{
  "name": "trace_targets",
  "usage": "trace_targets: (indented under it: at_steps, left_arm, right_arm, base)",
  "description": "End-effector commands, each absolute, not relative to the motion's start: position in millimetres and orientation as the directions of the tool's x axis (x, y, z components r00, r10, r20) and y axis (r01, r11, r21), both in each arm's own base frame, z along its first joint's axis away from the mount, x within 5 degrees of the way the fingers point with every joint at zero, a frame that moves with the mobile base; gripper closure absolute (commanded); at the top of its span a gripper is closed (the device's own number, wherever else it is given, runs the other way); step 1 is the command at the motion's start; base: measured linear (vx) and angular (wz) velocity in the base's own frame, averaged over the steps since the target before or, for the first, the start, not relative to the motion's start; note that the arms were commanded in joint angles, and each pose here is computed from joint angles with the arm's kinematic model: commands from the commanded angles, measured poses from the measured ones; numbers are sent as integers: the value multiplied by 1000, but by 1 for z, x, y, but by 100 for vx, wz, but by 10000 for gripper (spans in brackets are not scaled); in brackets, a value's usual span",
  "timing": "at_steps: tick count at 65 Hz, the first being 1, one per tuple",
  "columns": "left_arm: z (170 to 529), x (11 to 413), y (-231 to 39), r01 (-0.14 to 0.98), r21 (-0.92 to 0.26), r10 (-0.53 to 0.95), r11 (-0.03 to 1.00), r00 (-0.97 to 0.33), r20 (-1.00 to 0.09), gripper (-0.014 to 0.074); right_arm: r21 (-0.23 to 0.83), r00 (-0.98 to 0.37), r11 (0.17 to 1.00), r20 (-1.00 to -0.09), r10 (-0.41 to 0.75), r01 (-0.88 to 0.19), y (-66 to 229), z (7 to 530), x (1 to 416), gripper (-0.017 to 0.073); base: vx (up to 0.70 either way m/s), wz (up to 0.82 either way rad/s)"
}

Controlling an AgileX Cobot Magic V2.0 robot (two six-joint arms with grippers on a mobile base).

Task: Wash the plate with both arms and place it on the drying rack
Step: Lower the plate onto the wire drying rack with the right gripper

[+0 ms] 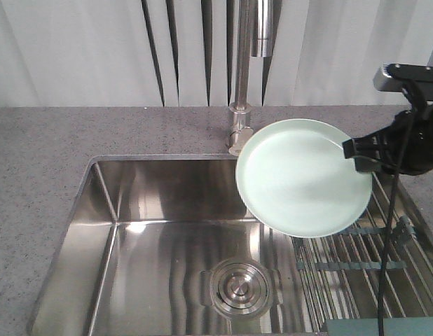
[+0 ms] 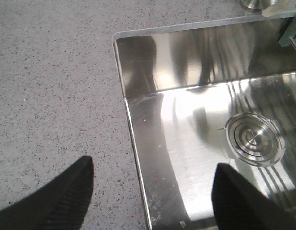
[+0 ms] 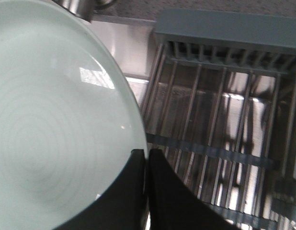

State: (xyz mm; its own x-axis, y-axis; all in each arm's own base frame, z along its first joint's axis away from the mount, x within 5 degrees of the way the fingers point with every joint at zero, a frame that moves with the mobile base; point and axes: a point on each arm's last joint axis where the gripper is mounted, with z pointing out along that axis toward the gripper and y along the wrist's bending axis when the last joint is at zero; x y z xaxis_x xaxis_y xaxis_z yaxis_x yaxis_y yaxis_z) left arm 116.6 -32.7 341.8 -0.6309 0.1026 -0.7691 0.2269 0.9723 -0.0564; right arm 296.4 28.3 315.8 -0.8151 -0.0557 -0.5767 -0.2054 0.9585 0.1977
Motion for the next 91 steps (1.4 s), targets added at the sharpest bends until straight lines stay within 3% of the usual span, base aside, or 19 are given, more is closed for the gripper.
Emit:
trace_targets:
  at_steps: [1,23,55,69,80,91]
  left_arm:
    - [354,118,-34,228,-73,71,971,-567,-821,108]
    - [354,118,-34,228,-73,71,971,-567,-821,108]
    - [354,118,-34,228,-73,72,971,-568,-820,108]
    - [354,118,-34,228,-73,72,971,-568,-820,108]
    - [354,118,-34,228,-73,72,971,-568,-820,108]
    - [354,118,-34,228,-73,72,971,-568,-820,108]
  right_arm:
    - [146,-761,975,-648,-34,-168,11,333,285,561]
    - [29,-824,999,-566,-15,-38,-29,314,284,561]
    - [-174,-883,981,-440,-161,-92,-51,257,322,561]
    - [-179,-888,979,-429,-166,-97,-53,241,332,557]
    - [-153,-904,986,-410,-120,-61,-54,228,337,487]
    - [-145,-908,988,-407,-104,-48,-53,229,336,314]
  base:
    - [0,0]
    - [0,0]
    - [0,0]
    - [0,0]
    - [0,0]
    - [0,0]
